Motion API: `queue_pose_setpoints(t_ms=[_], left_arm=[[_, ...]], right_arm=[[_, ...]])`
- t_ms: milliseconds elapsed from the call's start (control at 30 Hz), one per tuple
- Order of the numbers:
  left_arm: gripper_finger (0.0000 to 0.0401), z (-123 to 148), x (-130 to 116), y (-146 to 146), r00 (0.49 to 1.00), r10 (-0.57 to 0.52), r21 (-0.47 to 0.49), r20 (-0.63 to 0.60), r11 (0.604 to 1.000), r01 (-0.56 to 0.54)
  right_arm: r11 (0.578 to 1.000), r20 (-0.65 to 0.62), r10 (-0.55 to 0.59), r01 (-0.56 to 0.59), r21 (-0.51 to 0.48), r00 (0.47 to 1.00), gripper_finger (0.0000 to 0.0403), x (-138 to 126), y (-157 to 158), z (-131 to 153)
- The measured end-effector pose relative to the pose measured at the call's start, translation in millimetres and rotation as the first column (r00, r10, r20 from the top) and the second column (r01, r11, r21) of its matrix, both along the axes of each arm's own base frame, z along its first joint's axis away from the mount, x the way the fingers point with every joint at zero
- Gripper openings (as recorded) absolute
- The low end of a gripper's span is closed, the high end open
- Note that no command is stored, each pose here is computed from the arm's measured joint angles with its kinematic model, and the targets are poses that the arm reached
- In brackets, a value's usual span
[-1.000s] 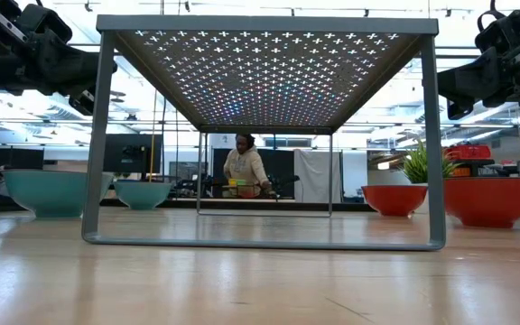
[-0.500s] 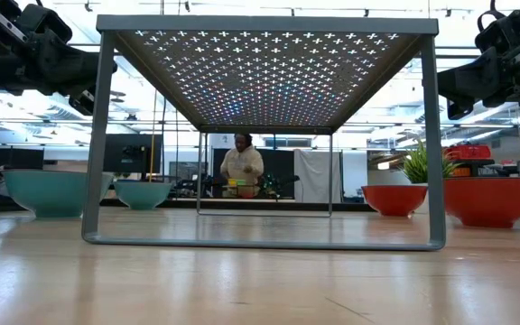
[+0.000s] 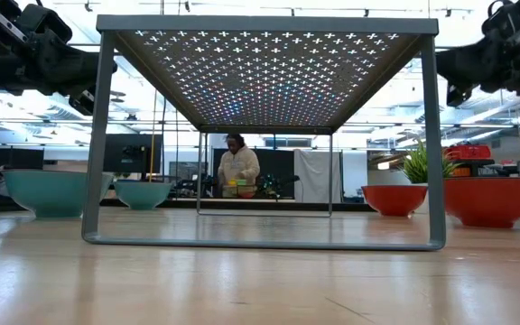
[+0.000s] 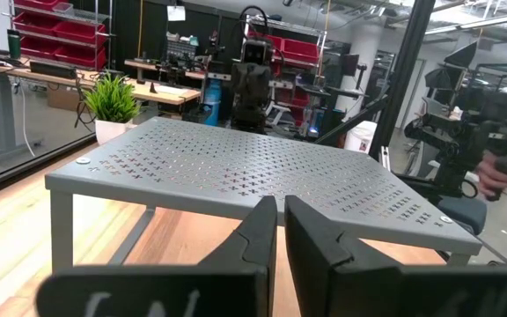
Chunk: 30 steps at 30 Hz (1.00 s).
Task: Pick & Place Mini bowls
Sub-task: Put the top red bowl on the shelf
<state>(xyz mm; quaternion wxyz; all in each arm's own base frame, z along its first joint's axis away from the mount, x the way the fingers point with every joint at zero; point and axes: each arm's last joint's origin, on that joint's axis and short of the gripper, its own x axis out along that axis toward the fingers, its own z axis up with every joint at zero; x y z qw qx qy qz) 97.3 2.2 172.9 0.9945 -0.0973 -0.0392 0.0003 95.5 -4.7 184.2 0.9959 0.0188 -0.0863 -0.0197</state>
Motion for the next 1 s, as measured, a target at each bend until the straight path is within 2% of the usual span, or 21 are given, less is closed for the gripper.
queue_pose_setpoints(t_ms=[267, 533, 800, 1000], left_arm=[[0.0032, 0, 0, 0, 1.0, 0.0, 0.0, 0.0, 1.0, 0.0], [0.0032, 0, 0, 0, 1.0, 0.0, -0.001, 0.0, 1.0, 0.0], [0.0032, 0, 0, 0, 1.0, 0.0, 0.0, 0.0, 1.0, 0.0], [0.0032, 0, 0, 0, 1.0, 0.0, 0.0, 0.0, 1.0, 0.0]], right_arm=[[0.999, 0.165, 0.01, -0.018, 0.045, 0.986, 0.0029, -4, 0, 15], [0.992, 0.357, 0.035, -0.076, 0.102, 0.933, 0.0029, -12, 1, 32], [0.983, 0.57, 0.042, -0.135, 0.122, 0.821, 0.0029, -26, 1, 51], [0.975, 0.717, -0.029, -0.14, 0.175, 0.696, 0.0029, -40, 0, 62]])
